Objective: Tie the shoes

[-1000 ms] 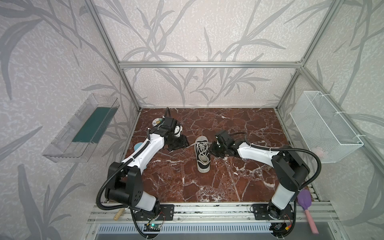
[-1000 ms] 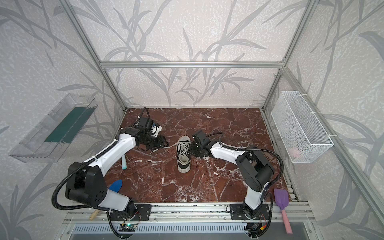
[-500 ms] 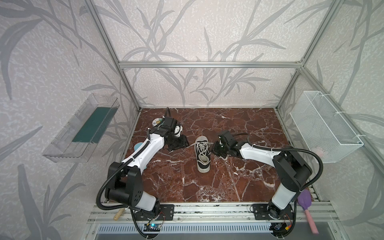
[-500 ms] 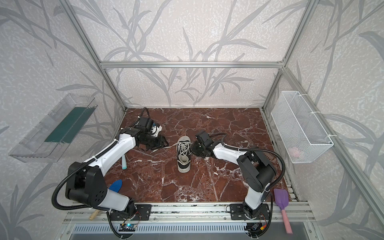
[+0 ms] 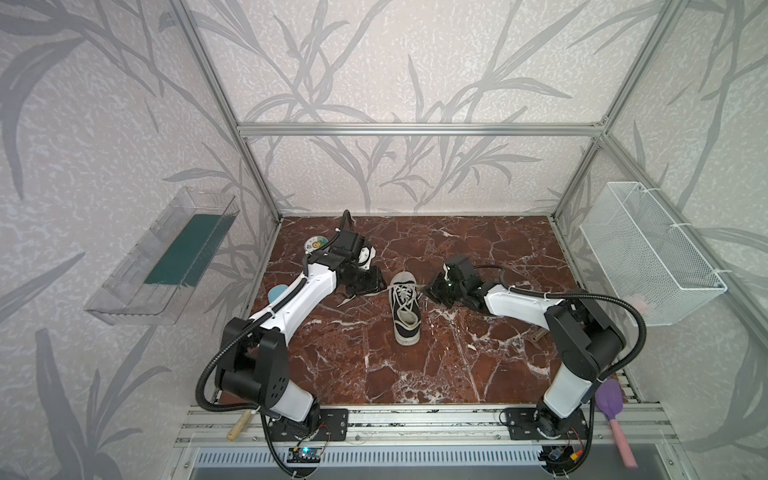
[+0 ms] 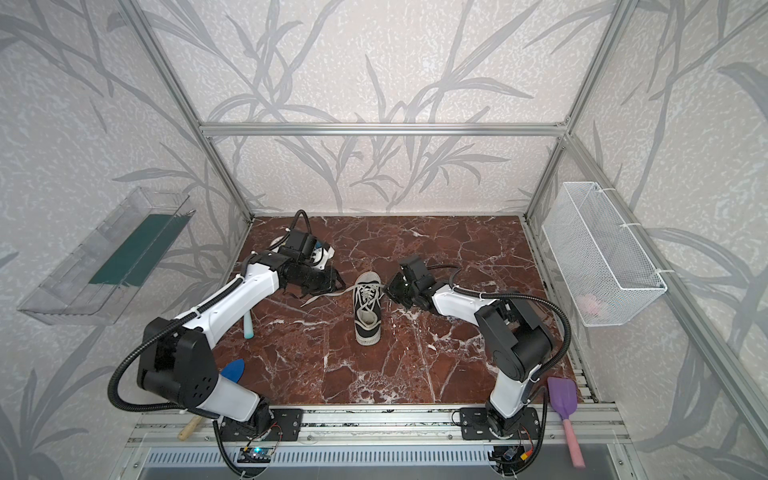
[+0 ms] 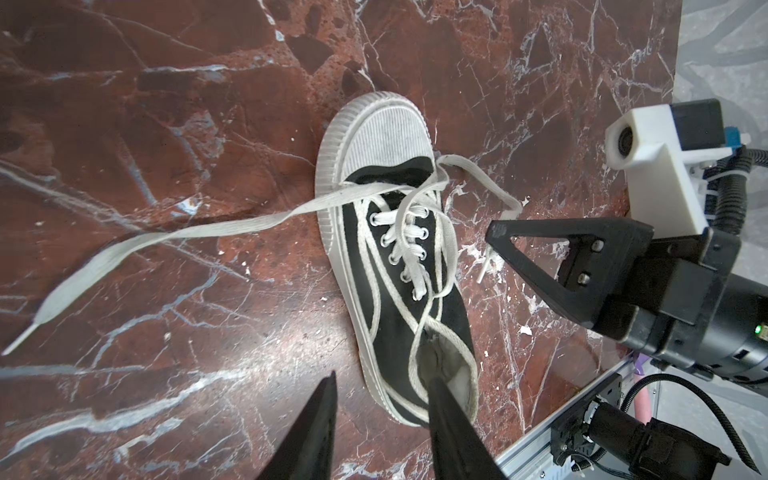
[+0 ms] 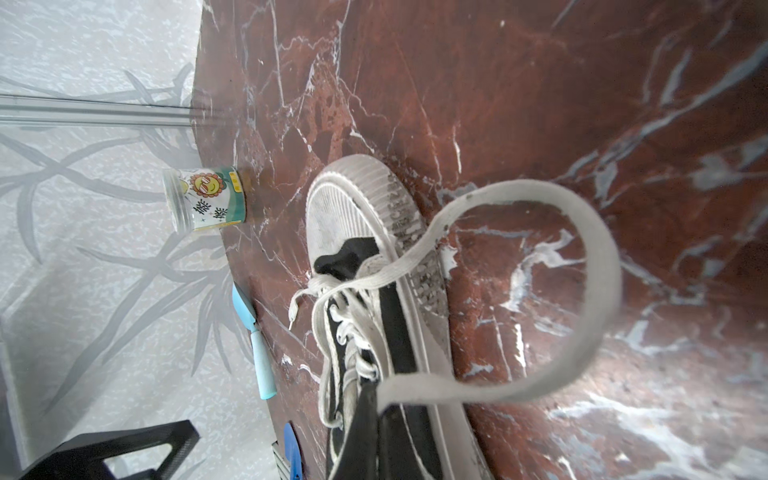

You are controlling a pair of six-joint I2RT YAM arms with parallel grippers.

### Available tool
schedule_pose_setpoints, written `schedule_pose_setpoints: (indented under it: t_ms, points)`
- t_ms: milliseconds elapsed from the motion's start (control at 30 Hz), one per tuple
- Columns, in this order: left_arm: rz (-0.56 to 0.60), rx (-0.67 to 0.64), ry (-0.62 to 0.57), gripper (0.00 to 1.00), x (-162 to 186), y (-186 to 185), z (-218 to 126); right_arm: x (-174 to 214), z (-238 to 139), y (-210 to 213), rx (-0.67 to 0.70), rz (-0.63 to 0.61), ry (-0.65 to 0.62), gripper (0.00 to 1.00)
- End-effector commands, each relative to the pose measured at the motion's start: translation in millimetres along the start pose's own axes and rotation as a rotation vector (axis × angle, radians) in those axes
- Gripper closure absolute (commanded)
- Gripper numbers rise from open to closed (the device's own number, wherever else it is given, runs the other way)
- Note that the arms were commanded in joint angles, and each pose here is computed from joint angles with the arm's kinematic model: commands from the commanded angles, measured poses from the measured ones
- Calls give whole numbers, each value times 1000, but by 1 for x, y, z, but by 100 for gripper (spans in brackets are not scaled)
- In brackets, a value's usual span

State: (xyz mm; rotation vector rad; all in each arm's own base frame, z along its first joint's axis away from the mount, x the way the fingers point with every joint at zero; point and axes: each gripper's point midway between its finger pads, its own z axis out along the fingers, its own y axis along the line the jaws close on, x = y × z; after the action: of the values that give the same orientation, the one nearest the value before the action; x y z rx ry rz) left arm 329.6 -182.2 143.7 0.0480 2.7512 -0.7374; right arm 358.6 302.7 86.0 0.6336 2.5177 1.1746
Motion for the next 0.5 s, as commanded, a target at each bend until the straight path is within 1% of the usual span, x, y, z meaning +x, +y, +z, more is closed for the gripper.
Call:
schedule_pose_setpoints:
  t_ms: [0, 133, 200, 300, 467]
  points:
    - [17, 23, 1, 61, -7, -14, 7, -3, 6, -4, -18, 30, 6, 100]
    - [35, 25, 19, 62, -9, -24, 18, -6, 12, -9, -22, 47, 12, 100]
    - [40, 29, 28, 64, -9, -27, 23, -7, 16, -12, -27, 57, 17, 100]
    - [44, 30, 39, 67, -10, -30, 31, -8, 18, -15, -20, 62, 18, 100]
    - [41, 29, 54, 68, -9, -30, 40, -7, 24, -20, -20, 80, 28, 100]
